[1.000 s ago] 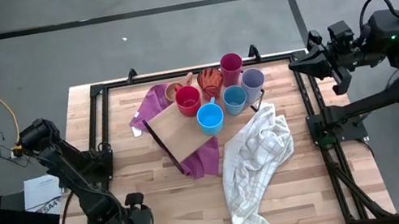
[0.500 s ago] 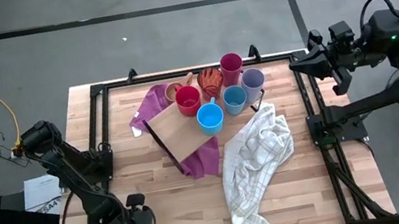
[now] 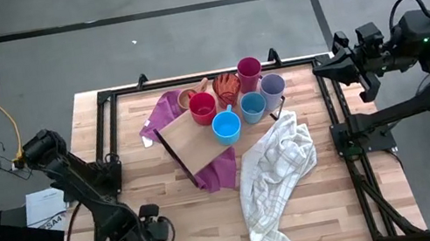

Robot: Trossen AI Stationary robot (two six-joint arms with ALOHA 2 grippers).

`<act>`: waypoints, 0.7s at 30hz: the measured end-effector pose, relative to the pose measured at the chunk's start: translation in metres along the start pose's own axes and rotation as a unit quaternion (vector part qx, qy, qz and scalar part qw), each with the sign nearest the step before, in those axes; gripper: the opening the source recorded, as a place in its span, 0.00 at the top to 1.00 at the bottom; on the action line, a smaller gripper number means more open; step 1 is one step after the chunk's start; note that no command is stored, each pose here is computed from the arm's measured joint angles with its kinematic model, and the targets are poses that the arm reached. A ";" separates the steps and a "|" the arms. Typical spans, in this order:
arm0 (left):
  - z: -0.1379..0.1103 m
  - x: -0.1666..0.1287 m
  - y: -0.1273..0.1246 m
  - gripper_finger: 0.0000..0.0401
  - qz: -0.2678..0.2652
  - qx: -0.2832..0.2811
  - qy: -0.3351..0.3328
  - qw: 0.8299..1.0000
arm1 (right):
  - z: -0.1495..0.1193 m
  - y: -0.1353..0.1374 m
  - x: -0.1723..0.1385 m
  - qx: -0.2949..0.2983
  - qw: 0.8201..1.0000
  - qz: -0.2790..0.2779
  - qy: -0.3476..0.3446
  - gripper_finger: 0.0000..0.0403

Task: Stack small to large cups/mugs on shelf
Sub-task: Put the bottom brown mug on the shelf

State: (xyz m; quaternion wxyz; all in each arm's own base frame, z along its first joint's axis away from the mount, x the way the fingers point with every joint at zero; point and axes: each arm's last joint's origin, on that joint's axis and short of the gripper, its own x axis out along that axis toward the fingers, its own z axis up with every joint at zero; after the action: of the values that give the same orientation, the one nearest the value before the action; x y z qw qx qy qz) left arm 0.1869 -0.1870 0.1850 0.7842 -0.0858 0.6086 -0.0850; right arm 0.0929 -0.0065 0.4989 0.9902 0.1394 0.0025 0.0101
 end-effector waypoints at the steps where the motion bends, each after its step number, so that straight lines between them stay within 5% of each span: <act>1: 0.004 -0.004 0.001 0.98 0.004 0.004 0.001 1.000 | 0.000 0.000 0.000 0.000 1.000 0.000 0.000 1.00; 21: 0.078 -0.122 0.033 0.99 0.137 0.012 -0.001 0.990 | -0.005 -0.001 0.000 -0.023 0.999 0.002 0.025 1.00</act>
State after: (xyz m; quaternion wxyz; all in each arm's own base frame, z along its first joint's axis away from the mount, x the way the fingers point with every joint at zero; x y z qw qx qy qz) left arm 0.2339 -0.1236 0.3109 0.7898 0.0075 0.6130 0.0164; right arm 0.0929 -0.0060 0.4943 0.9928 0.1159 0.0265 0.0160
